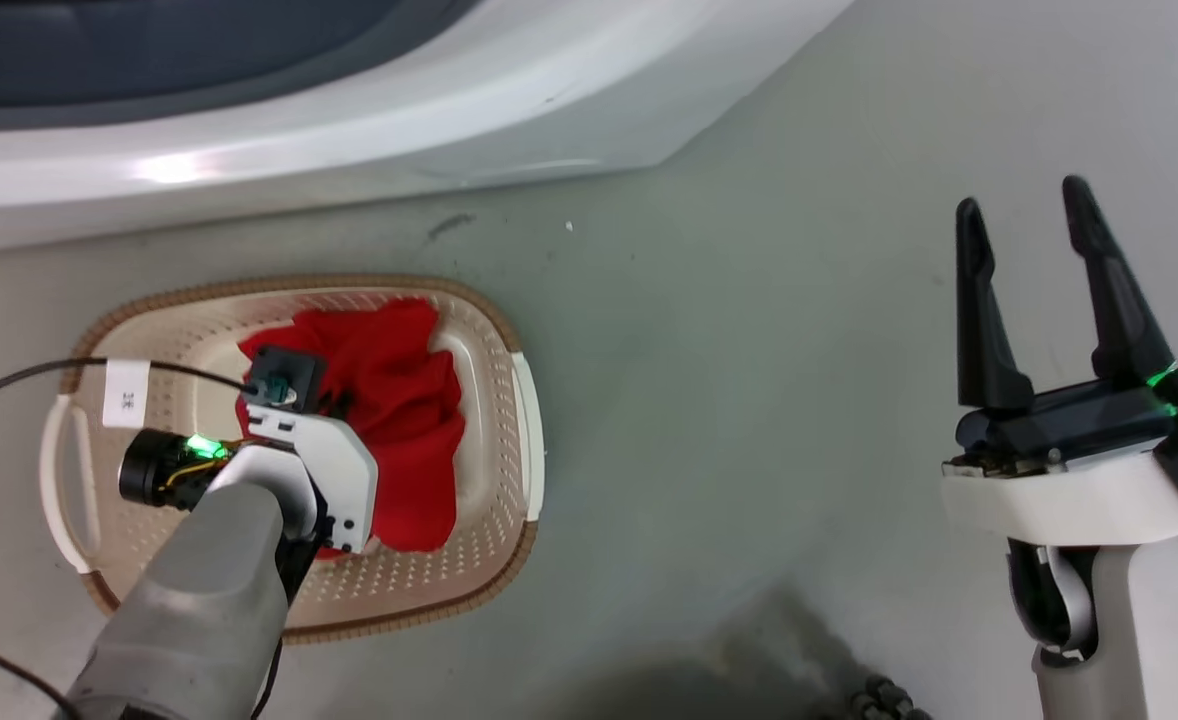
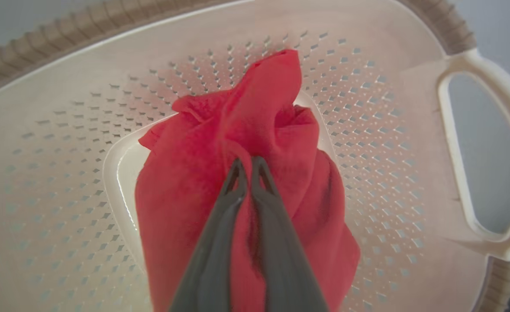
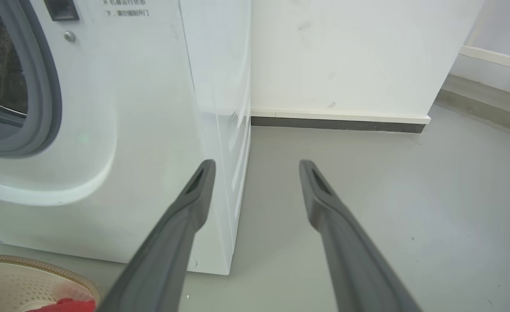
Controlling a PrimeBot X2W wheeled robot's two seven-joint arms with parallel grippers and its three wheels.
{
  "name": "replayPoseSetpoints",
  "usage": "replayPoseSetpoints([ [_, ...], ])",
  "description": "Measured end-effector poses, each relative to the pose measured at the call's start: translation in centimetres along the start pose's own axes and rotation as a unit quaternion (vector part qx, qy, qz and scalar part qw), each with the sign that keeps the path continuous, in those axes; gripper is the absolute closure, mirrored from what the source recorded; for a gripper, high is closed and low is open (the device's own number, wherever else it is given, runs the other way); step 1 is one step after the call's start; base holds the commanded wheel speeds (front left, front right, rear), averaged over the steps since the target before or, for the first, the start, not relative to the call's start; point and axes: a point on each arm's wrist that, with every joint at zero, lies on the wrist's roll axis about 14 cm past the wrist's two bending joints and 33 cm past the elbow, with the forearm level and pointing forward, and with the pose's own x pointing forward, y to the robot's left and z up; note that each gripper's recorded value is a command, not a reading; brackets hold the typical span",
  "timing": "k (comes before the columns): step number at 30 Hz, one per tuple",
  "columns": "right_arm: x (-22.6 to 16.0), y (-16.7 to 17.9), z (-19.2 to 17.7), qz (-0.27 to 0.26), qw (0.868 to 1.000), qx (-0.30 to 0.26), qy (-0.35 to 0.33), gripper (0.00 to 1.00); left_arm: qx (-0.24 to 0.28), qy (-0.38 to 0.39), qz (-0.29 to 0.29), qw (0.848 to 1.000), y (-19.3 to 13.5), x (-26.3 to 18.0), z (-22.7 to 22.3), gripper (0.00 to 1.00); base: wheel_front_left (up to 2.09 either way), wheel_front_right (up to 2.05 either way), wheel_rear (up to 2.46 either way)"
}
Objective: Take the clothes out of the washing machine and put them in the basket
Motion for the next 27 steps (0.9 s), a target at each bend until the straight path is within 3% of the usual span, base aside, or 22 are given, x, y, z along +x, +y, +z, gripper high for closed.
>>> replayPoseSetpoints([
  [9, 1.6, -0.7, -4.6, -0.006, 0.999, -0.003, 0.040, 0.00, 0.010, 0.097, -0.025, 0.995, -0.9, 3.8, -5.2, 1.00, 0.00, 0.00, 0.00],
  [15, 2.2, -0.6, -5.5, -0.004, 0.999, -0.002, 0.045, 0.00, 0.030, 0.128, -0.014, 0.991, -0.4, 4.0, -6.8, 1.00, 0.00, 0.00, 0.00],
  [17, 2.2, -0.5, -5.3, -0.002, 0.999, -0.001, 0.044, 0.00, 0.021, 0.123, -0.007, 0.992, -0.2, 3.9, -6.4, 0.00, 0.00, 0.00, 0.00],
  [27, 0.9, 0.4, -2.8, 0.007, 1.000, -0.003, 0.028, 0.00, 0.006, 0.061, -0.015, 0.998, -2.1, 0.6, -4.2, 0.00, 0.00, 0.00, 0.00],
])
